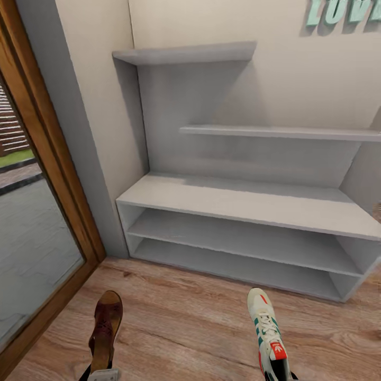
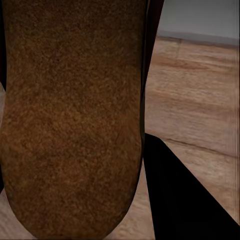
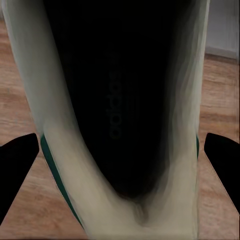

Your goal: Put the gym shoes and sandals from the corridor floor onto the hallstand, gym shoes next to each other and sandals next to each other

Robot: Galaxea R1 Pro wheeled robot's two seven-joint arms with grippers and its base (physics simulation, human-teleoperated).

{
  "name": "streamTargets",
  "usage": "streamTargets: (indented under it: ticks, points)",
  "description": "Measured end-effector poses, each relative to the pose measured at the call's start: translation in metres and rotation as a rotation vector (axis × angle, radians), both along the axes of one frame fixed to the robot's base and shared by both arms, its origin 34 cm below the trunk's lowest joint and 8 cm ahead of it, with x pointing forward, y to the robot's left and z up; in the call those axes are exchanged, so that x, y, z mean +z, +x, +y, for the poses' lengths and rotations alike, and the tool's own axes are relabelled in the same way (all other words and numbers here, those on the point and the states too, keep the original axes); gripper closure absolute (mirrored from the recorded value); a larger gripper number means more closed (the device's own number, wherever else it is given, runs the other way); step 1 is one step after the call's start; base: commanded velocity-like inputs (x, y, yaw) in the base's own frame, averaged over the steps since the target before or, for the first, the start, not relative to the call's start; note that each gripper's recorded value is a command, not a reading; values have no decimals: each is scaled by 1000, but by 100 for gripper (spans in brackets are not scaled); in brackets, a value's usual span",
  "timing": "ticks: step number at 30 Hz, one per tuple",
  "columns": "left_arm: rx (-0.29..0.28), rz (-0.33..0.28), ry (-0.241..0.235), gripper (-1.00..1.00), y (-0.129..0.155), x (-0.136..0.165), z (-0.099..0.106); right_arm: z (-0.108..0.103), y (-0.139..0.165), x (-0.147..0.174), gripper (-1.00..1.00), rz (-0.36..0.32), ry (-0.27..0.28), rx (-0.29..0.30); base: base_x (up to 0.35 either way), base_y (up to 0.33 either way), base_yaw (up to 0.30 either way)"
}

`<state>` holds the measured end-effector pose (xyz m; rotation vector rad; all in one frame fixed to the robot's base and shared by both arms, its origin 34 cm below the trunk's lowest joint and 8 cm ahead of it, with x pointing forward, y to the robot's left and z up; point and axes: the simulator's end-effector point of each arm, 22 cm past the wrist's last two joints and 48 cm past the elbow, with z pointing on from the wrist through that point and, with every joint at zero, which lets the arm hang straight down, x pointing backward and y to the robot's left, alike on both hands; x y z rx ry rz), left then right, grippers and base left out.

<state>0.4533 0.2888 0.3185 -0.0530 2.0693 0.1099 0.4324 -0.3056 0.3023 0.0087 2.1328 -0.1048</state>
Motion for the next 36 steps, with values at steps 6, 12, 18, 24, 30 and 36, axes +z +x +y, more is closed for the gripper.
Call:
streamTargets:
  ticks: [6,12,18,24,30,36]
  points:
    - [0,0,0,100,0,0,0,0,0,0,100,0,0,0,1,1,-266]
    - [0,0,0,100,0,0,0,0,0,0,100,1,0,0,0,0,-266]
    - [0,0,0,100,0,0,0,0,-1,-1,100,2,0,0,0,0,-265]
    - [1,0,1,100,0,0,1,0,-2,-1,100,4,0,0,0,0,-265]
    - [1,1,1,100,0,0,1,0,0,0,100,1,0,-1,0,0,-202]
    - [1,0,1,100,0,0,1,0,0,0,100,-2,-1,-1,0,0,-37]
